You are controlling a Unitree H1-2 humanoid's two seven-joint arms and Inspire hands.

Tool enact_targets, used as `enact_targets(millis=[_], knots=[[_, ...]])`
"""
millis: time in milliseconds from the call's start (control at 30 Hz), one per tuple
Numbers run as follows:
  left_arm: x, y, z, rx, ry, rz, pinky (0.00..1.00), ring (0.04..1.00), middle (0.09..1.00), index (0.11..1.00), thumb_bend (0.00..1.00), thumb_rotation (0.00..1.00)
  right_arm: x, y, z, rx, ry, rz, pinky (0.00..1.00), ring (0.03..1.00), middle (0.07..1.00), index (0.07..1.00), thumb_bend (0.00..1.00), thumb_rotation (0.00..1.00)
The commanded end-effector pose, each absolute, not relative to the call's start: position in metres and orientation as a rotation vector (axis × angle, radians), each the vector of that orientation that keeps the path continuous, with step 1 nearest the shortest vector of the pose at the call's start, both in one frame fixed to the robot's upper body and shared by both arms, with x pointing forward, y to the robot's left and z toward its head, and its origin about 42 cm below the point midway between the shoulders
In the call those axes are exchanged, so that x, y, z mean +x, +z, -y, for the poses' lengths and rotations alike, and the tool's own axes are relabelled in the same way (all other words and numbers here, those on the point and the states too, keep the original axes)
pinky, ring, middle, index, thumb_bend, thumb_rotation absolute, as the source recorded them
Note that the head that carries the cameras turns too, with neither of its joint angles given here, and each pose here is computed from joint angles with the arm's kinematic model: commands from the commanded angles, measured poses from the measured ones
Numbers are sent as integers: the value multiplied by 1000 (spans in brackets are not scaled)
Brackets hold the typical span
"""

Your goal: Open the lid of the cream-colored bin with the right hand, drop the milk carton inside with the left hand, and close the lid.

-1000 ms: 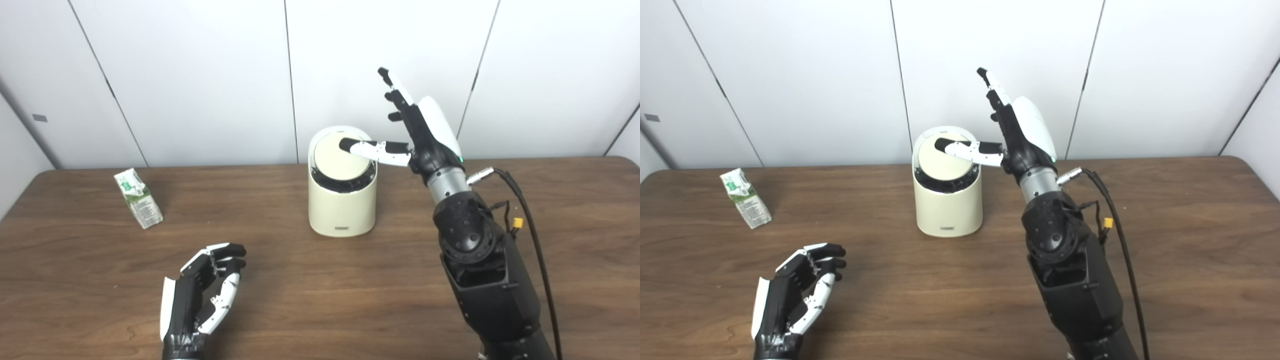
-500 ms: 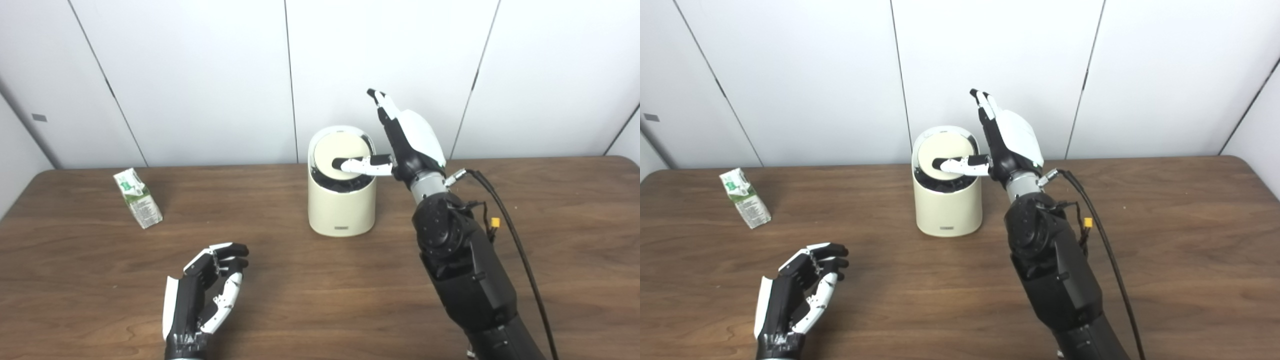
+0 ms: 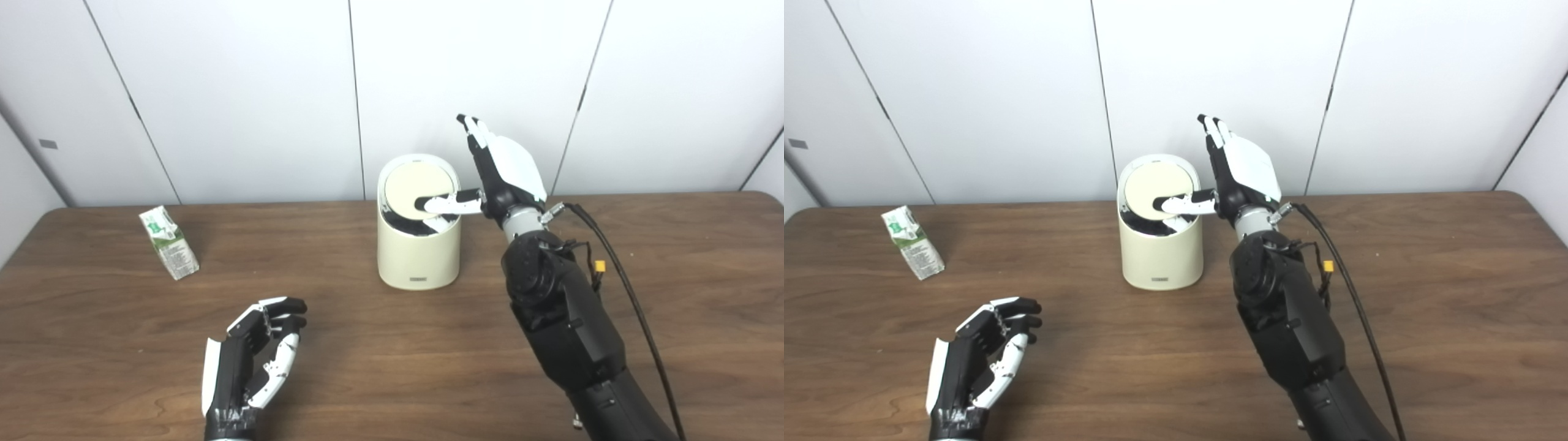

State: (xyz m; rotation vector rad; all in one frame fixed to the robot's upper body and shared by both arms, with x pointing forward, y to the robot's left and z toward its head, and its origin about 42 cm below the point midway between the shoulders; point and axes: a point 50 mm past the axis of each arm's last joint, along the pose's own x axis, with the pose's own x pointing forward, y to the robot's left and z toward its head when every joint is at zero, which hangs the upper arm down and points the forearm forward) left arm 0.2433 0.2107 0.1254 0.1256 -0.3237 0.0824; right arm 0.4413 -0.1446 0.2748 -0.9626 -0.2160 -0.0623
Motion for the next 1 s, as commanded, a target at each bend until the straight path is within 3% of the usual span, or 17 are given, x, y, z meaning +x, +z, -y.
enact_targets(millis=[0,200,367,567,667,700,767,833,967], knots=[[244,127,-206,117,84,344,505,596,647,654,283,360,448,295,145,-992,-100,288,904,964,986,958,661,332],[244,126,-205,113,83,346,508,596,646,653,284,358,447,291,148,-1026,-101,302,892,965,979,949,738,259],[245,125,-205,116,83,344,505,594,646,654,289,364,444,284,147,-1090,-109,320,857,945,971,930,863,125],[245,126,-205,122,88,348,505,591,642,650,282,363,440,277,146,-1113,-105,324,859,939,965,935,876,99],[245,126,-206,118,87,346,507,593,642,650,283,358,438,278,146,-1070,-98,322,891,949,972,942,830,207],[245,126,-206,120,87,346,508,594,642,650,284,357,436,280,146,-1061,-95,324,893,950,973,945,813,279],[245,126,-207,122,85,346,506,594,644,652,280,354,434,281,147,-1039,-83,324,886,950,979,949,833,532],[245,126,-207,121,81,346,506,596,646,653,278,351,432,280,148,-1021,-64,315,895,962,991,960,865,651],[245,126,-206,129,81,352,504,594,645,653,275,351,425,275,152,-931,-37,304,923,973,1000,970,874,748]])
